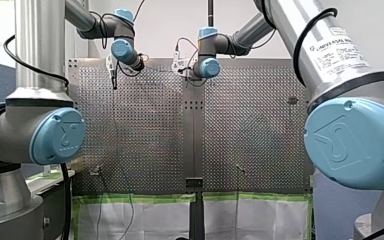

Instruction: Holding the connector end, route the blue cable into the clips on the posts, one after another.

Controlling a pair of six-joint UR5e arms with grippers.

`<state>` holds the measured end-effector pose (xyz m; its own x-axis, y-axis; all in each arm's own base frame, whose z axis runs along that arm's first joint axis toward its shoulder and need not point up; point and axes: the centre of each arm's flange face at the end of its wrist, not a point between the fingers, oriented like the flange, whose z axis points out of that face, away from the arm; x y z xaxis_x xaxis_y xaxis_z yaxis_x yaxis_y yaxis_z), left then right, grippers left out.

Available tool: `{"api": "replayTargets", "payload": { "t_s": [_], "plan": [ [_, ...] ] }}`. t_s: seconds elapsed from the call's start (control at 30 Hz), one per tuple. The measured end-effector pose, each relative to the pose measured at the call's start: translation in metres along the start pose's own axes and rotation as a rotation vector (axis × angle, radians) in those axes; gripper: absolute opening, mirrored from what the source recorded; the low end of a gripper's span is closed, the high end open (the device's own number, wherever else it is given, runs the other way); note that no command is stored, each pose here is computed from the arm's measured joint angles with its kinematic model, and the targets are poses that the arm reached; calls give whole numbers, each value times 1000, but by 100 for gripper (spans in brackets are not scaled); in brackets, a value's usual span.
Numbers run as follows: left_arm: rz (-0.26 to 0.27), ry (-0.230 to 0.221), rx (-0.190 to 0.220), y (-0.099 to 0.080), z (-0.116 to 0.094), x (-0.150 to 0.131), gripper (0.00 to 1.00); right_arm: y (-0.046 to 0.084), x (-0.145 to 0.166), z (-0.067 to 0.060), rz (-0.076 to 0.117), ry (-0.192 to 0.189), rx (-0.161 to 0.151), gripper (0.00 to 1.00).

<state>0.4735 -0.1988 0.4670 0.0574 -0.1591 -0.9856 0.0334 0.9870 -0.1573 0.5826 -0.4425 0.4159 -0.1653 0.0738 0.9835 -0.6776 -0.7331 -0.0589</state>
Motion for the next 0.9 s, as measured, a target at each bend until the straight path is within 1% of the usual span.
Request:
{"api": "replayTargets", "payload": {
  "t_s": [0.13,0.37,0.6,0.73,0.9],
  "plan": [
    [2,0,-6,-1,-1,0,0,0,0,0,-1,-1,1,0],
    [10,11,6,-9,-3,5,0,1,-4,-2,0,-10,-2,0],
    [52,86,-8,-19,5,41,0,3,-15,-7,-2,-35,-8,0],
    [58,103,-4,-24,6,51,0,5,-26,-11,-1,-53,-23,0],
    [63,117,2,-32,3,60,0,7,-41,-19,8,-82,-41,0]
  ]
}}
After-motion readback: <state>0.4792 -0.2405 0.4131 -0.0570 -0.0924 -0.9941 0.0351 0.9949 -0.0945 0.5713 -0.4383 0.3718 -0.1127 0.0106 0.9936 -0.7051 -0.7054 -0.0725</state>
